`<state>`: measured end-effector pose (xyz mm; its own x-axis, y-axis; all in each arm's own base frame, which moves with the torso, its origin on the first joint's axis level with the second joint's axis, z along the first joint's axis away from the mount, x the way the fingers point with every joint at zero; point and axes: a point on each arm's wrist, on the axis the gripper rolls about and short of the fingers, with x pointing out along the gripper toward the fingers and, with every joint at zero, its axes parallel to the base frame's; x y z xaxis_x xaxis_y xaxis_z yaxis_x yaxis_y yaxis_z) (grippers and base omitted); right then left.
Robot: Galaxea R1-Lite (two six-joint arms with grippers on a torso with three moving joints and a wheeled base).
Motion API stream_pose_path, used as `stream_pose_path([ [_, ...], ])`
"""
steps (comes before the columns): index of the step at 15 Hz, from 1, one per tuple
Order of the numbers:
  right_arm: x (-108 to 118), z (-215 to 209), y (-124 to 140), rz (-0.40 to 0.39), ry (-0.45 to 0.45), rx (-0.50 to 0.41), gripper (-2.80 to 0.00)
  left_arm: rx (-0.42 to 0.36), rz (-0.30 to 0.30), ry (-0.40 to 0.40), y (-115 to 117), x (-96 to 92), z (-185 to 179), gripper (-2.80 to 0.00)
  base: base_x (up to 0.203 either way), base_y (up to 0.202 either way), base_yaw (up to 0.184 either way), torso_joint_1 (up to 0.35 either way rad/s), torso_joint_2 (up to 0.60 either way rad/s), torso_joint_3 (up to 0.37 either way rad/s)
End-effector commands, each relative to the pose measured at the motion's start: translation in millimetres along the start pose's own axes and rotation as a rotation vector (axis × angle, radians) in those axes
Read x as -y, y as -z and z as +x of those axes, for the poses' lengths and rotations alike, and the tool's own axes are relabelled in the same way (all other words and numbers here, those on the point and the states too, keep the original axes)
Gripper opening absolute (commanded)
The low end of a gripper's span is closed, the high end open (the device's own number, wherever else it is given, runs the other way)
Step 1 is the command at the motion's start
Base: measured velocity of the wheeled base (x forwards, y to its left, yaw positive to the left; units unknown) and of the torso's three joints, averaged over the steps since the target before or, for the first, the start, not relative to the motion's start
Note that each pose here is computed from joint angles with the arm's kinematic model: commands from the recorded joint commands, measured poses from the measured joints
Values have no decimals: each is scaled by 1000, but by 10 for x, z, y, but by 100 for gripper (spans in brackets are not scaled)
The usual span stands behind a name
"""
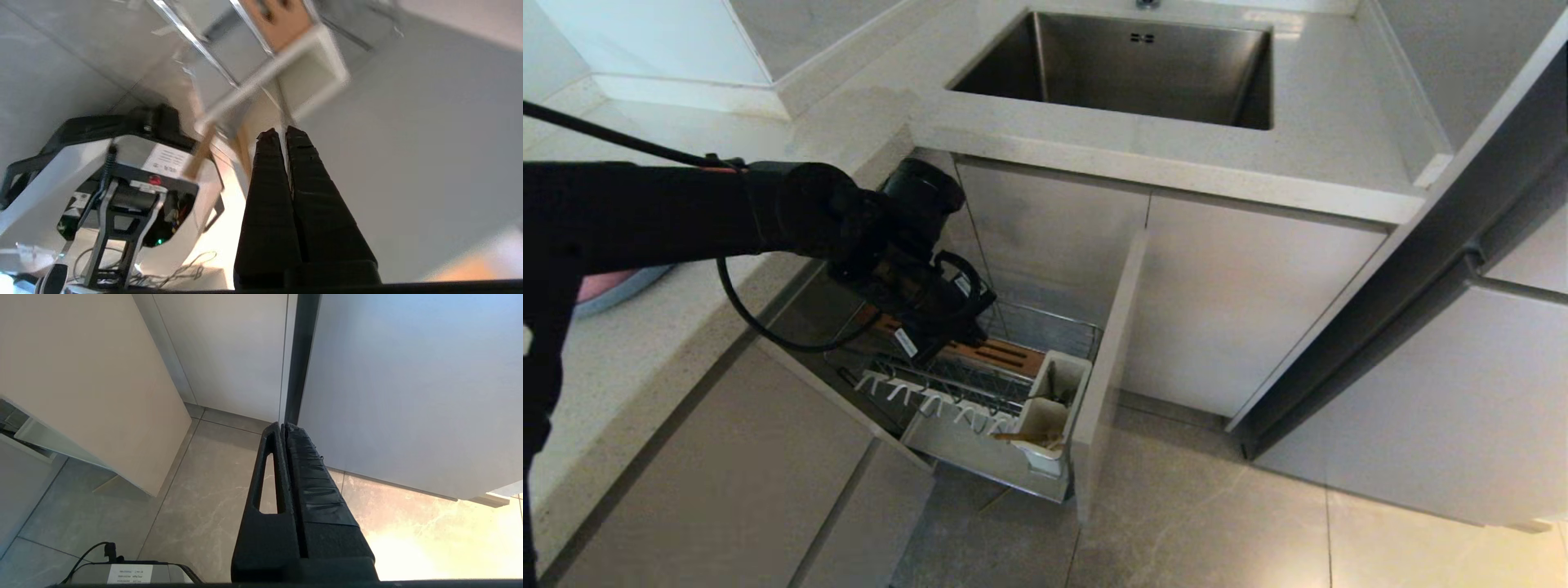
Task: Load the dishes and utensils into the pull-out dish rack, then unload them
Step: Take the fork out of the cupboard
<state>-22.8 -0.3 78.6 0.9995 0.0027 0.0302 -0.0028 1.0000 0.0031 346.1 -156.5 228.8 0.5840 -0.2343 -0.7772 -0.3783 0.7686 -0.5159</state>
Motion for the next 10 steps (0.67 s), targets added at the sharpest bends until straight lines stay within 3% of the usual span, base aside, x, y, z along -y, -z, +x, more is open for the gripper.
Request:
stream_pose_path([
  [1,0,5,21,0,0,-7,-280,0,-38,-42,36,-49,74,-280,0,0,0,0,0,0],
  [3,0,5,21,0,0,-7,-280,-17,-70,-75,110,-124,117,-280,0,0,0,0,0,0],
  [10,0,6,22,0,0,-8,-280,-35,-55,-64,225,-108,236,-280,0,0,0,0,0,0],
])
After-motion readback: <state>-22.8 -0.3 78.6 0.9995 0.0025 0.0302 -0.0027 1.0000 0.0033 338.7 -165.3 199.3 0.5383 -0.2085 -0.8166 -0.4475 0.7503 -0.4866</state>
